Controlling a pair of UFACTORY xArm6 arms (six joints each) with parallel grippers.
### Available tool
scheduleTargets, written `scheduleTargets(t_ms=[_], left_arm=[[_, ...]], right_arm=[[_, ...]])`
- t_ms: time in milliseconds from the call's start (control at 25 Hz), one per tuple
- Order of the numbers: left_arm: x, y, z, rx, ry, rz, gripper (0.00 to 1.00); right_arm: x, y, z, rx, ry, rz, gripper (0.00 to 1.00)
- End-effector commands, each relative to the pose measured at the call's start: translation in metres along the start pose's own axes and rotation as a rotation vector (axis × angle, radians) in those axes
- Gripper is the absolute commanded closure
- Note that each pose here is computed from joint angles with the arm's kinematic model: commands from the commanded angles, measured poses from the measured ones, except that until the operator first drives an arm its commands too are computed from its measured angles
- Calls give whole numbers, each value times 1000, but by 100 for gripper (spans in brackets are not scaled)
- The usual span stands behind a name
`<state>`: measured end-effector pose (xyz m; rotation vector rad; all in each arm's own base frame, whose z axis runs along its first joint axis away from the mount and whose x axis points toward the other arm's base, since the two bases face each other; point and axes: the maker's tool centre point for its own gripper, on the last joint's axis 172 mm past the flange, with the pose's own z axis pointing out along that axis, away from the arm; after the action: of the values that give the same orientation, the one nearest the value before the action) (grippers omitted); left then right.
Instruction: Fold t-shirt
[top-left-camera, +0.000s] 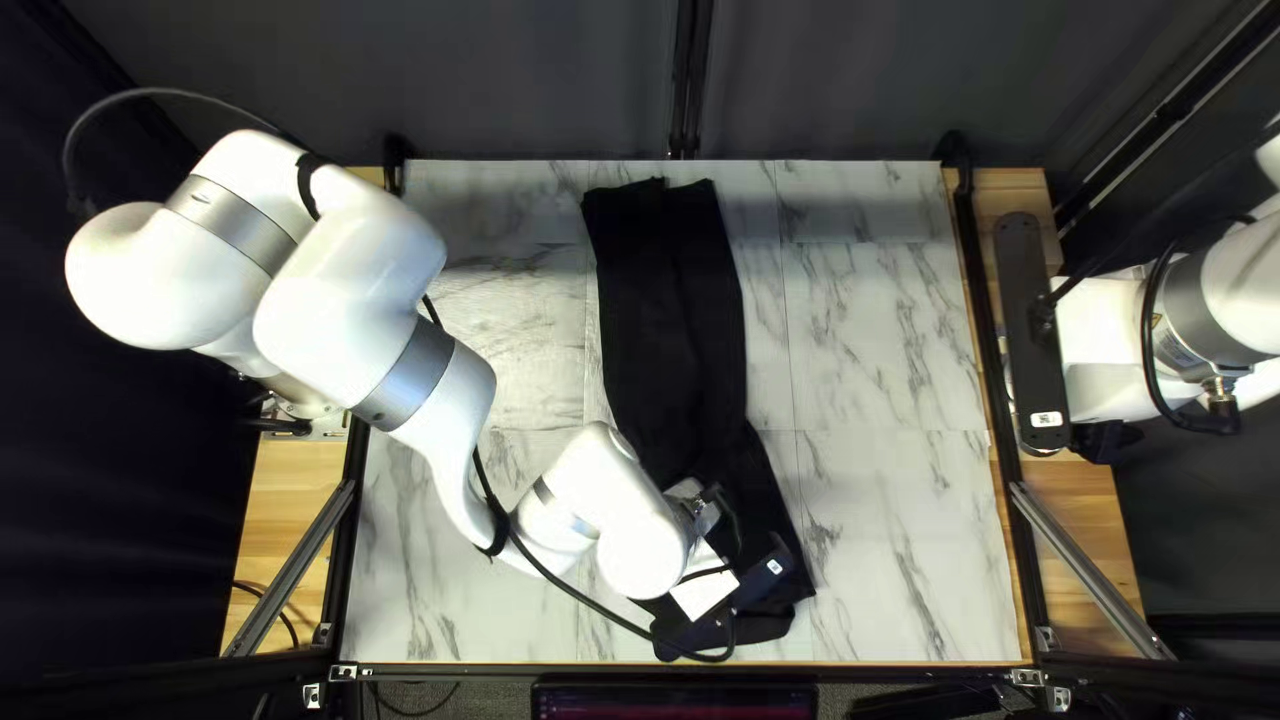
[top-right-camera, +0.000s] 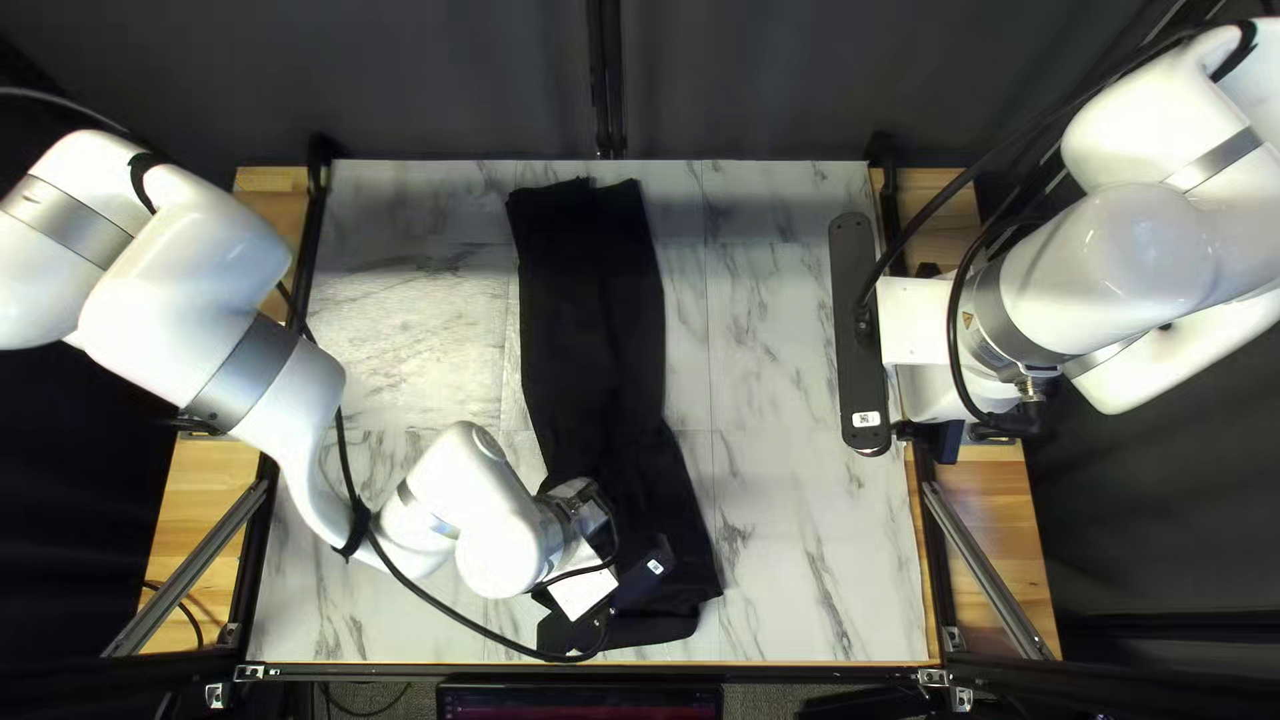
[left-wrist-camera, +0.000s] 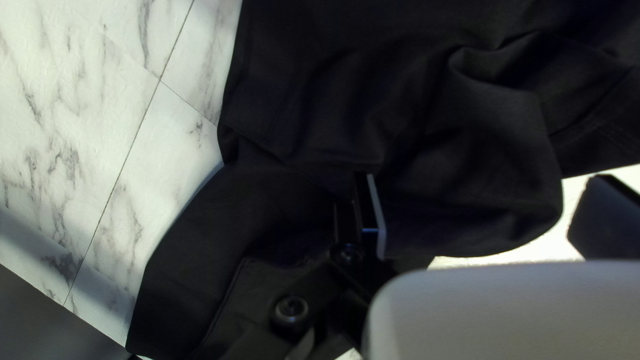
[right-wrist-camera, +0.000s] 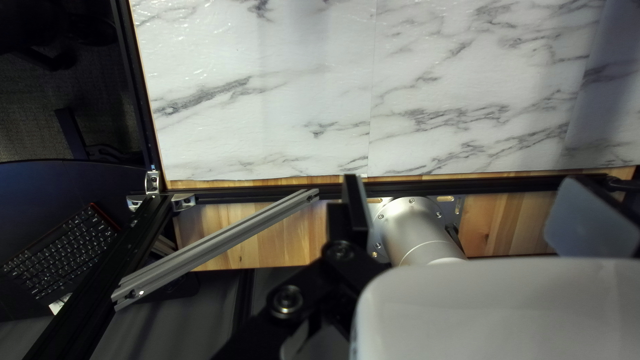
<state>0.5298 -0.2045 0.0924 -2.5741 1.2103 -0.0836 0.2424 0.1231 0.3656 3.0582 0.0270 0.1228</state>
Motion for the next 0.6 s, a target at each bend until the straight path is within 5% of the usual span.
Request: scheduleTargets(t_ms=[40, 560, 600], left_arm=[[14, 6, -6, -3, 1, 11, 0], [-7, 19, 32, -36, -54, -66, 0], [-8, 18, 32, -36, -56, -69, 9]], right_arm=[[0, 0, 0, 0, 0, 0, 0], [0, 0, 0, 0, 0, 0, 0], [0, 0, 0, 0, 0, 0, 0]])
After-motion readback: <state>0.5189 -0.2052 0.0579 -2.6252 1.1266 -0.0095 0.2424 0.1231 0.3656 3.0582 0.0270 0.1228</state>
